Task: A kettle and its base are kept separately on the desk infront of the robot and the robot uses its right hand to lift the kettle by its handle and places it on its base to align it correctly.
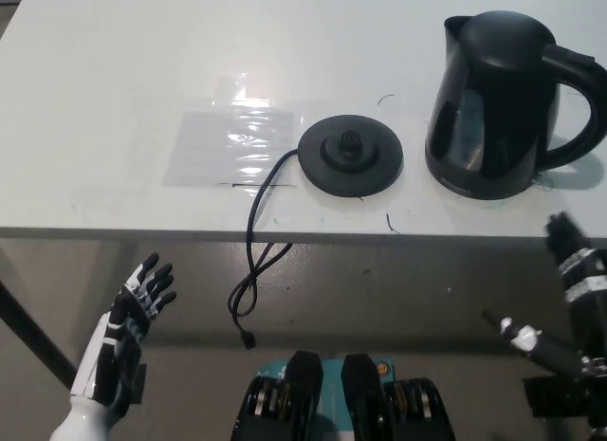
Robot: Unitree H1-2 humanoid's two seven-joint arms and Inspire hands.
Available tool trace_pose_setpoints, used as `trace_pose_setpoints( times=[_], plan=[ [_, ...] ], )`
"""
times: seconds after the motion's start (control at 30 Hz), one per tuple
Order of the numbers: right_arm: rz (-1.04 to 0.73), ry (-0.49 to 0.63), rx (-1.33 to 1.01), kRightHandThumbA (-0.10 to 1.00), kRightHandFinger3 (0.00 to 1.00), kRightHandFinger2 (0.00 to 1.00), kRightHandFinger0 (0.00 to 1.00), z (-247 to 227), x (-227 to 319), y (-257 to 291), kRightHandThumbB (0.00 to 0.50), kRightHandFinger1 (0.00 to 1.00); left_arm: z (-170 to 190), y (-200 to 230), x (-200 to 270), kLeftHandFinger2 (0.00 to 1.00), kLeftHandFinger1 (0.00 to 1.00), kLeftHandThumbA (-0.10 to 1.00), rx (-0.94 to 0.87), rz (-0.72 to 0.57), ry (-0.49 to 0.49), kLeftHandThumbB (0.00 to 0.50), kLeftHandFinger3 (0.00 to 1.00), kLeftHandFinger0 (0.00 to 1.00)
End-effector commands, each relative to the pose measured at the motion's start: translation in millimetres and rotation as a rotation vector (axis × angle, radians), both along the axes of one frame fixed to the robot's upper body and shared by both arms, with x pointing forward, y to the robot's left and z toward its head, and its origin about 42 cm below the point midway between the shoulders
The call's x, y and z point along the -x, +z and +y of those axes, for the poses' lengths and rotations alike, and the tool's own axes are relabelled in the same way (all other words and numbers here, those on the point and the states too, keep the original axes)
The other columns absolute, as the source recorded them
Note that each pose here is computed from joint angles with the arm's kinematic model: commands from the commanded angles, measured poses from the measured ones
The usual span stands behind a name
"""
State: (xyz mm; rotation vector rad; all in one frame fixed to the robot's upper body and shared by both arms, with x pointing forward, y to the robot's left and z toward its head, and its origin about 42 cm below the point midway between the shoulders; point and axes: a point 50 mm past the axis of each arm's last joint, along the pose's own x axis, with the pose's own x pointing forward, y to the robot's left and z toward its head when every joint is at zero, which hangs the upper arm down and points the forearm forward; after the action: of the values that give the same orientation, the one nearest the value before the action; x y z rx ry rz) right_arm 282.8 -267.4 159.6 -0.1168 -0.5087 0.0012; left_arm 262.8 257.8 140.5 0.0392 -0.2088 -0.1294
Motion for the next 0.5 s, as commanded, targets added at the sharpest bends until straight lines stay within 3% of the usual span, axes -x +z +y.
trace_pose_setpoints(
  times=[0.0,0.07,0.13,0.2,0.23,0.47],
  plan=[
    [-0.205,-0.09,0.054,1.0,1.0,1.0,1.0,-19,-4,50,0.25,1.0,-5,15,3,1.0,1.0,1.0,0.026,-0.076,-0.05,0.078,1.0,1.0],
    [-0.205,-0.114,0.047,1.0,1.0,1.0,1.0,-27,-11,66,0.283,1.0,-6,17,3,1.0,1.0,1.0,0.023,-0.079,-0.054,0.076,1.0,1.0],
    [-0.215,-0.127,0.051,1.0,1.0,1.0,1.0,-41,-23,83,0.275,1.0,-7,17,2,1.0,1.0,1.0,0.026,-0.076,-0.055,0.085,1.0,1.0],
    [-0.204,-0.122,0.046,1.0,1.0,1.0,1.0,-50,-31,97,0.31,1.0,-8,16,2,1.0,1.0,1.0,0.029,-0.073,-0.06,0.08,1.0,1.0],
    [-0.19,-0.102,0.016,1.0,1.0,1.0,1.0,-54,-37,103,0.359,1.0,-7,17,3,1.0,1.0,1.0,0.028,-0.071,-0.059,0.082,1.0,1.0],
    [-0.134,-0.074,-0.014,1.0,1.0,1.0,1.0,-84,-77,136,0.382,1.0,-6,16,1,1.0,1.0,1.0,0.025,-0.066,-0.059,0.085,1.0,1.0]
  ],
)
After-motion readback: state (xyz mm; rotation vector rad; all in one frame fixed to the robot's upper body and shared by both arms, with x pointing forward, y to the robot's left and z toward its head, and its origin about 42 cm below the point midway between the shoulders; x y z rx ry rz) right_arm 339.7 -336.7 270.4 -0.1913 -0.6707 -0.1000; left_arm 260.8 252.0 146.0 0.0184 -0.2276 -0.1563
